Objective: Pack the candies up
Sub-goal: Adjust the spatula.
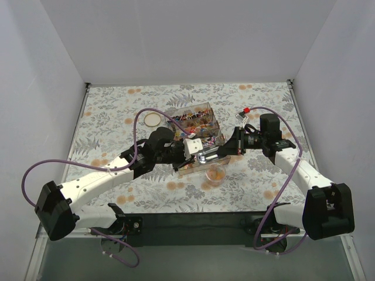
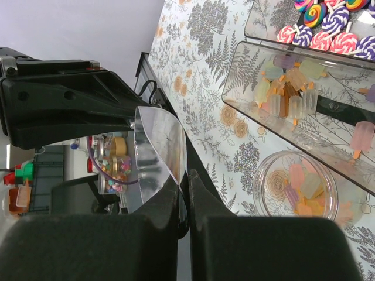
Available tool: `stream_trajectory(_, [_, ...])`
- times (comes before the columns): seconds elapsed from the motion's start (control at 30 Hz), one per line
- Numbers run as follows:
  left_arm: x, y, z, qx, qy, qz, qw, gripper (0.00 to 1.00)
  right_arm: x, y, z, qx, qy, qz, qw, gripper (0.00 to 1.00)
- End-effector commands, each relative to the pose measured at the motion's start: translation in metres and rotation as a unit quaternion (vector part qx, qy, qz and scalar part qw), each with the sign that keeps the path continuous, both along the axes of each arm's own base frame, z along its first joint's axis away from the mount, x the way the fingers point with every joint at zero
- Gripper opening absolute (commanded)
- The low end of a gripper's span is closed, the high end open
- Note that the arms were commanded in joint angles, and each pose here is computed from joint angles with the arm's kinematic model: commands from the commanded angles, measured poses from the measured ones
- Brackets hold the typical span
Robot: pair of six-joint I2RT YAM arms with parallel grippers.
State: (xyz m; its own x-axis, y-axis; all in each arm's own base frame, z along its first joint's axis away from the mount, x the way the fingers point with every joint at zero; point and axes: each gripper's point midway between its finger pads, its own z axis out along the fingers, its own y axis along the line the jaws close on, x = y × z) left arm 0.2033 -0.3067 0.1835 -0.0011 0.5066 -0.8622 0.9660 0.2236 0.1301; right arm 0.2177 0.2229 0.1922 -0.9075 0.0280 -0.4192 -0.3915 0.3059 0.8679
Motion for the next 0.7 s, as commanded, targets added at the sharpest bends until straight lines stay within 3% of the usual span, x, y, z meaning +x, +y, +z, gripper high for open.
stream_trajectory(0.0, [0.008,-0.004,0.022,-0.027,-0.01,0.015,0.999,0.0,0.002,0.0,0.008,0.008,-0.021,-0.001,1.0,0.01])
stream_trajectory(0.2, [0.015,-0.002,0.03,-0.046,-0.02,0.048,0.998,0.02,0.005,-0.001,0.004,0.0,-0.012,-0.02,1.0,0.01])
stream_trajectory(0.4, [0.014,0.0,0.034,-0.067,-0.025,0.055,0.996,0.11,0.007,-0.003,-0.006,-0.009,0.016,-0.041,0.999,0.01])
stream_trajectory(0.67, [0.01,0.001,0.032,-0.076,-0.021,0.051,0.996,0.11,0.009,-0.004,-0.012,-0.013,0.029,-0.055,0.998,0.01])
